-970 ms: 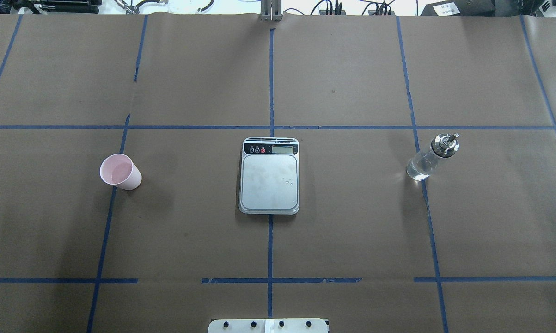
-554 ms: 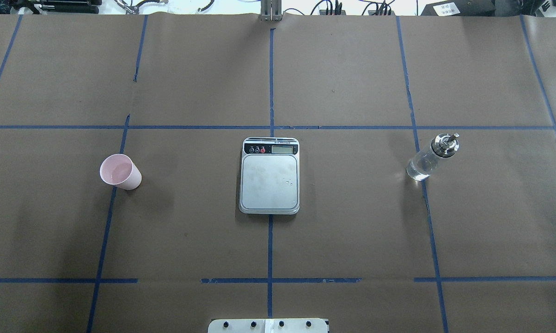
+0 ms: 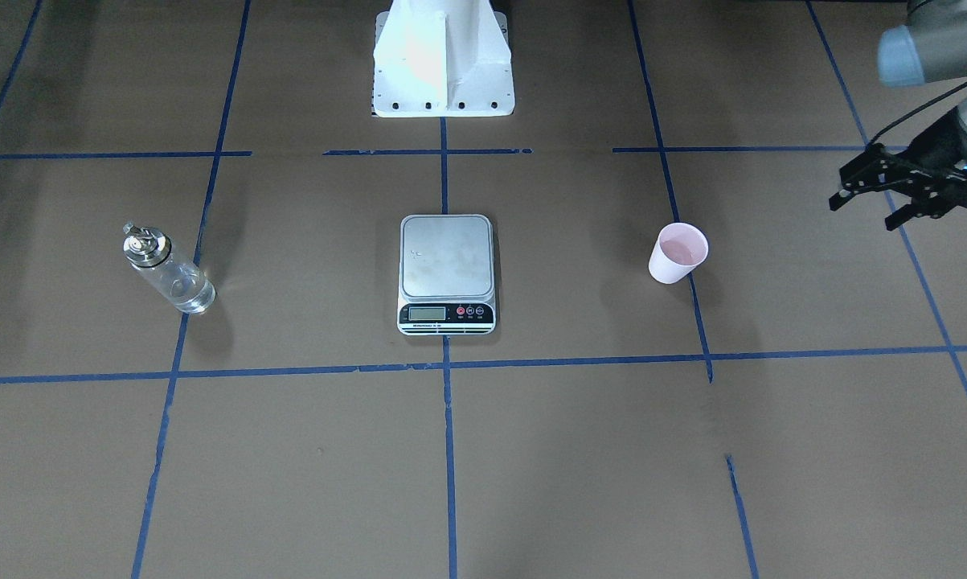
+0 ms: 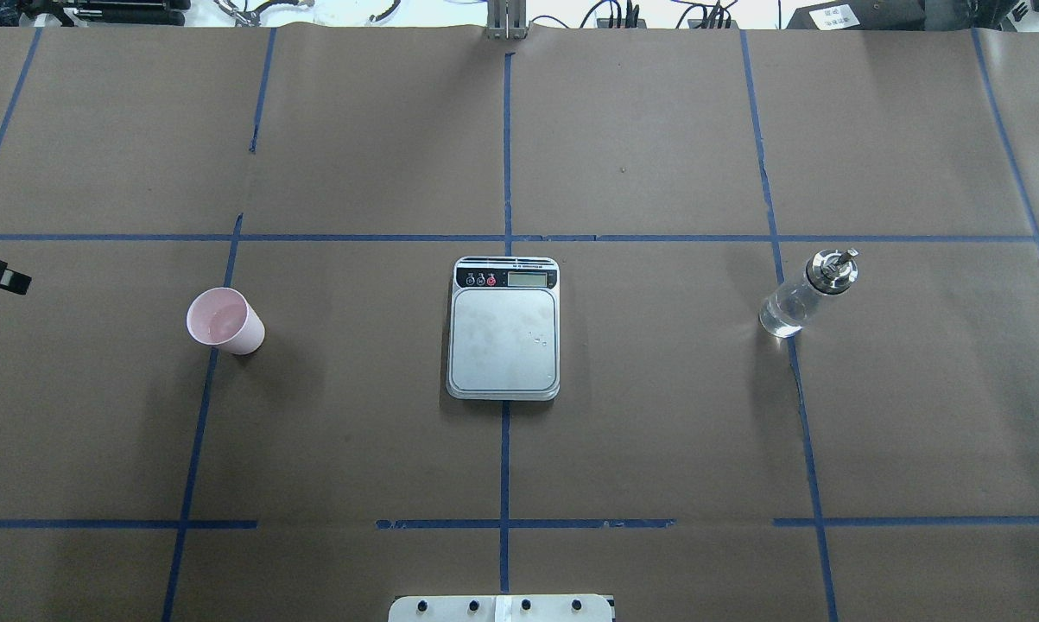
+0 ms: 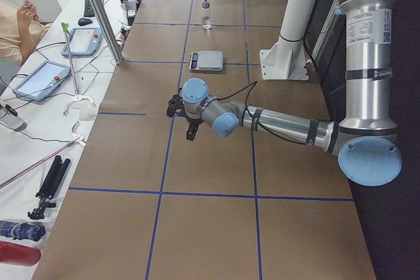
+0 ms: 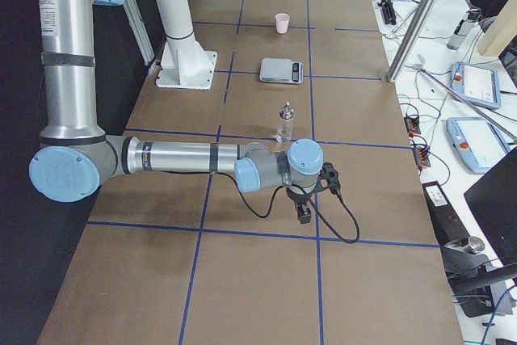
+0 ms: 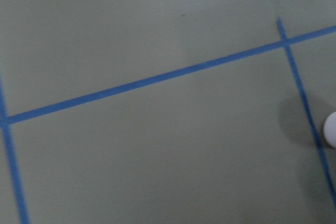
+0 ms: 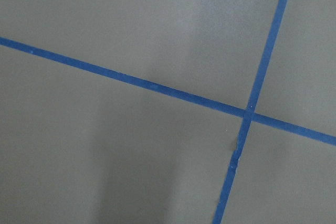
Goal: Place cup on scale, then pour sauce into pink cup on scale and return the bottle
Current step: 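Reach the left gripper to the pink cup and grasp it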
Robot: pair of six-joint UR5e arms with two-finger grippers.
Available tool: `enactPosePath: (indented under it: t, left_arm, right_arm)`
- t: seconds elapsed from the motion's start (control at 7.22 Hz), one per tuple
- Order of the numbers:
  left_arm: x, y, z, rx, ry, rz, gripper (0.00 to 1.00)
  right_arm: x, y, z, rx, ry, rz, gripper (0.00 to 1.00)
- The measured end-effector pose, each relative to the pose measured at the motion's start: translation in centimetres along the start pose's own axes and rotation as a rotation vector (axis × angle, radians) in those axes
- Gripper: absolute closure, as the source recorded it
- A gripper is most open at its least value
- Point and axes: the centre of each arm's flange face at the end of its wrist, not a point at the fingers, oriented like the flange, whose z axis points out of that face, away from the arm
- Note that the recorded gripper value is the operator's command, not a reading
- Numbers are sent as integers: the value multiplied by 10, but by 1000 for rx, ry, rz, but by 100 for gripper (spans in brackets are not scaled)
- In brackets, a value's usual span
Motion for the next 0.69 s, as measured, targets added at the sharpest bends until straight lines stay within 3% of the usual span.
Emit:
enactPosePath:
  t: [0.28,0.69]
  left_arm:
    - [81,-4,37,-31,31,-92,2]
    - [141,-11,98,-59,-30,-175,9]
  right_arm:
    - [-1,-2,1,2,0,-5,0]
    - [0,0,1,0,-3,-4,0]
